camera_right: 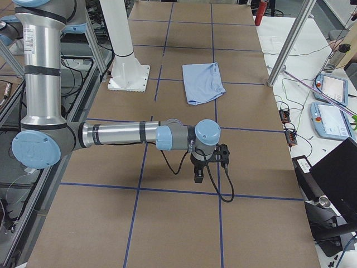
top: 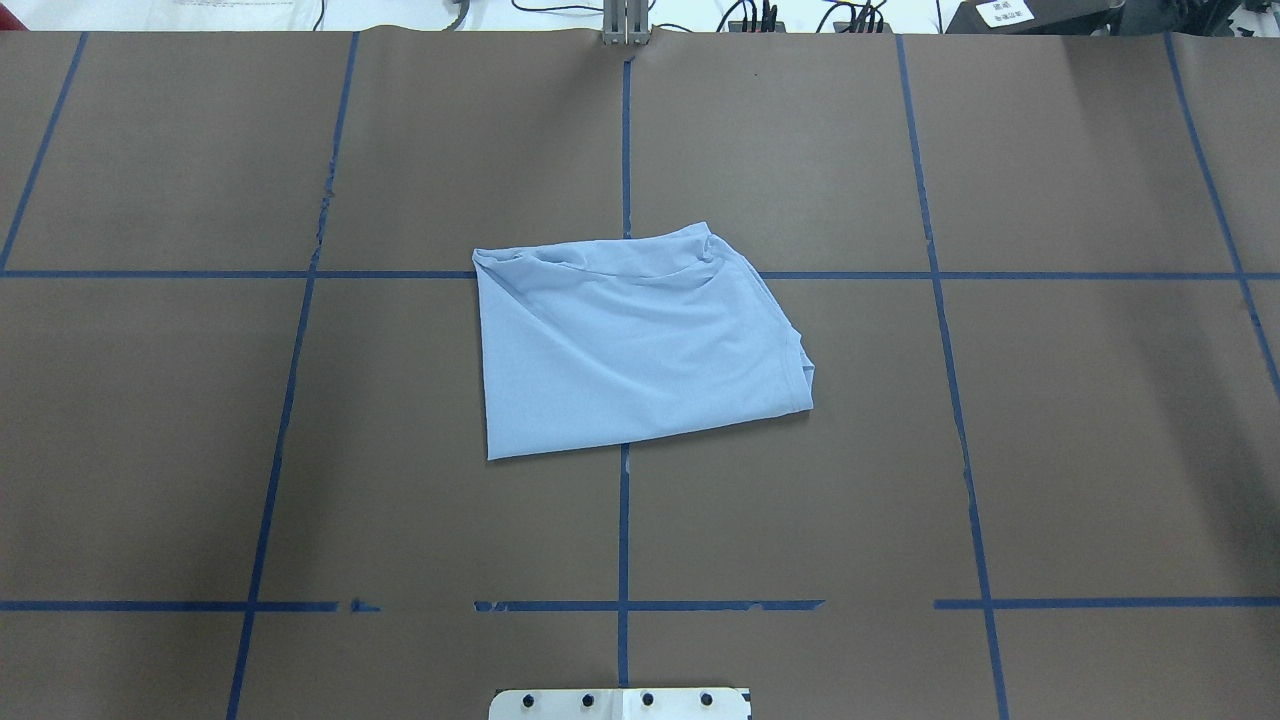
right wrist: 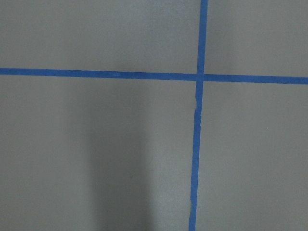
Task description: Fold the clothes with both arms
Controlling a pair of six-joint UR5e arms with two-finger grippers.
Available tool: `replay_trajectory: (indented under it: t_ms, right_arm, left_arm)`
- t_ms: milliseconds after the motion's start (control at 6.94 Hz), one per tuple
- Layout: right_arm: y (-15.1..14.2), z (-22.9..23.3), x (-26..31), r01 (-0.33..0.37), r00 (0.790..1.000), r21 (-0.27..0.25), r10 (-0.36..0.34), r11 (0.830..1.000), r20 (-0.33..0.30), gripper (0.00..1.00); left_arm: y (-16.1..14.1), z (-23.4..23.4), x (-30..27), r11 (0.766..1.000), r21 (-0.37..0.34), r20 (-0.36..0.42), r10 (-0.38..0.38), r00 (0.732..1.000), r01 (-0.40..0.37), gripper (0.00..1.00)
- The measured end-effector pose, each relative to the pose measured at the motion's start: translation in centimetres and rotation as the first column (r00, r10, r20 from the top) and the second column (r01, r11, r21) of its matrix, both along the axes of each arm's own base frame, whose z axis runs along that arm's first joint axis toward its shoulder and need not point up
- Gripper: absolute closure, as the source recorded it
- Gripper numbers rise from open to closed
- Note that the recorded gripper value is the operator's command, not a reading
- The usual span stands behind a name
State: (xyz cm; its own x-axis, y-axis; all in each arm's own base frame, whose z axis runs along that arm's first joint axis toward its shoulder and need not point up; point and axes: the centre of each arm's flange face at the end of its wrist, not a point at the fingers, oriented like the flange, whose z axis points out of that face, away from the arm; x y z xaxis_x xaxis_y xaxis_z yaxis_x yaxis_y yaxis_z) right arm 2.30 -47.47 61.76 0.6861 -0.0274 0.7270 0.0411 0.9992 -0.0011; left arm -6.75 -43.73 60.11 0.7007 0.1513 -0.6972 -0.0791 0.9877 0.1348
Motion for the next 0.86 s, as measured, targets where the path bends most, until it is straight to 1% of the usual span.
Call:
replay_trajectory:
  t_ms: [432,864]
  right_arm:
    - [0.6,0.1,0.0,0.001,1.000,0.000,-0.001,1.000,0.007,0.00]
    - [0.9,-0.4,-0.1,0.002,1.000,0.006,-0.002,1.000,0.022,0.00]
  left_arm:
    - [0.0,0.0,0.1,1.000,0.007,-0.005,0.006,1.000,-0.006,0.00]
    - [-0.3,-1.2,0.1,0.999,0.032,-0.005,0.007,1.000,-0.007,0.00]
